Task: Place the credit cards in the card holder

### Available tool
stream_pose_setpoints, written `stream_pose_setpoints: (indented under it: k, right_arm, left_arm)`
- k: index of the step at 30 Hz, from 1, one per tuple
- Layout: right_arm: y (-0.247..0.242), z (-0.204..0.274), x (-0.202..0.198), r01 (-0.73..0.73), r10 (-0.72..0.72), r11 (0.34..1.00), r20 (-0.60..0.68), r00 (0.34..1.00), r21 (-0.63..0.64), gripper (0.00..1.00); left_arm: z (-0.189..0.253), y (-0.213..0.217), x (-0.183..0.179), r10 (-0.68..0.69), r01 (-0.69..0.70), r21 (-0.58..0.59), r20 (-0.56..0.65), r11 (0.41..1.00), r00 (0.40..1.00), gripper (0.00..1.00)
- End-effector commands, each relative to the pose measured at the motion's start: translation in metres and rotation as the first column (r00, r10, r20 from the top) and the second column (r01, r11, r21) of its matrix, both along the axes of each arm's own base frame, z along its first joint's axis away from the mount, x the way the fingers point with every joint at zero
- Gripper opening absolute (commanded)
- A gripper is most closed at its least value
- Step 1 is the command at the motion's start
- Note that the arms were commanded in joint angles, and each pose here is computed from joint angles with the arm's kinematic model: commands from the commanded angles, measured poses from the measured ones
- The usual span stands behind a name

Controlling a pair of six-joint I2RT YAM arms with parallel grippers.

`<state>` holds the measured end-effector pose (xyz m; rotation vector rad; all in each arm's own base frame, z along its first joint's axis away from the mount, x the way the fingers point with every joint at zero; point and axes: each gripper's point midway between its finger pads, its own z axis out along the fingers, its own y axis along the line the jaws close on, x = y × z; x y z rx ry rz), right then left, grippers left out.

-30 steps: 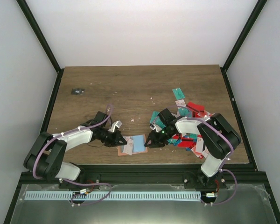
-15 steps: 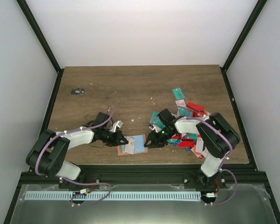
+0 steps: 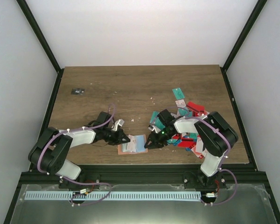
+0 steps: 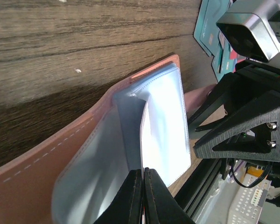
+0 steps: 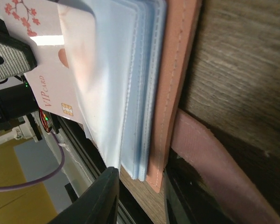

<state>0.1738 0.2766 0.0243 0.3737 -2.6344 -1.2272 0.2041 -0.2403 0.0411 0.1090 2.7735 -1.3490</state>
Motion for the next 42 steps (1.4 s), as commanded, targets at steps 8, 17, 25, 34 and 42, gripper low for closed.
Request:
stream_pose_setpoints:
  k: [8, 17, 25, 34, 42]
  right_arm:
    - [-0.012, -0.030, -0.010, 0.001, -0.006, 0.995, -0.049, 0.999, -0.103, 0.22]
    - [-0.005, -0.020, -0.009, 0.014, -0.018, 0.998, -0.061, 0.998, -0.056, 0.18]
    - [-0.005, -0.024, -0.014, 0.028, -0.031, 0.999, -0.085, 0.996, -0.042, 0.17]
    - [-0.009, -0.028, -0.018, 0.041, -0.045, 0.998, -0.092, 0.995, -0.046, 0.16]
    - [-0.010, -0.029, -0.019, 0.049, -0.054, 0.997, -0.093, 0.994, -0.052, 0.16]
  left_arm:
    - [-0.009, -0.007, 0.003, 0.002, -0.003, 0.010, 0.003, 1.000, 1.000, 0.04]
    - [-0.009, -0.005, 0.003, -0.002, 0.002, 0.033, 0.006, 0.999, 1.000, 0.04]
    - [-0.012, -0.004, 0.002, 0.000, 0.000, 0.042, -0.006, 0.999, 1.000, 0.04]
    - [-0.020, -0.003, -0.002, 0.021, -0.020, 0.040, -0.036, 0.999, 0.999, 0.04]
    - [-0.023, -0.008, -0.004, 0.020, -0.019, 0.032, -0.045, 0.999, 0.999, 0.04]
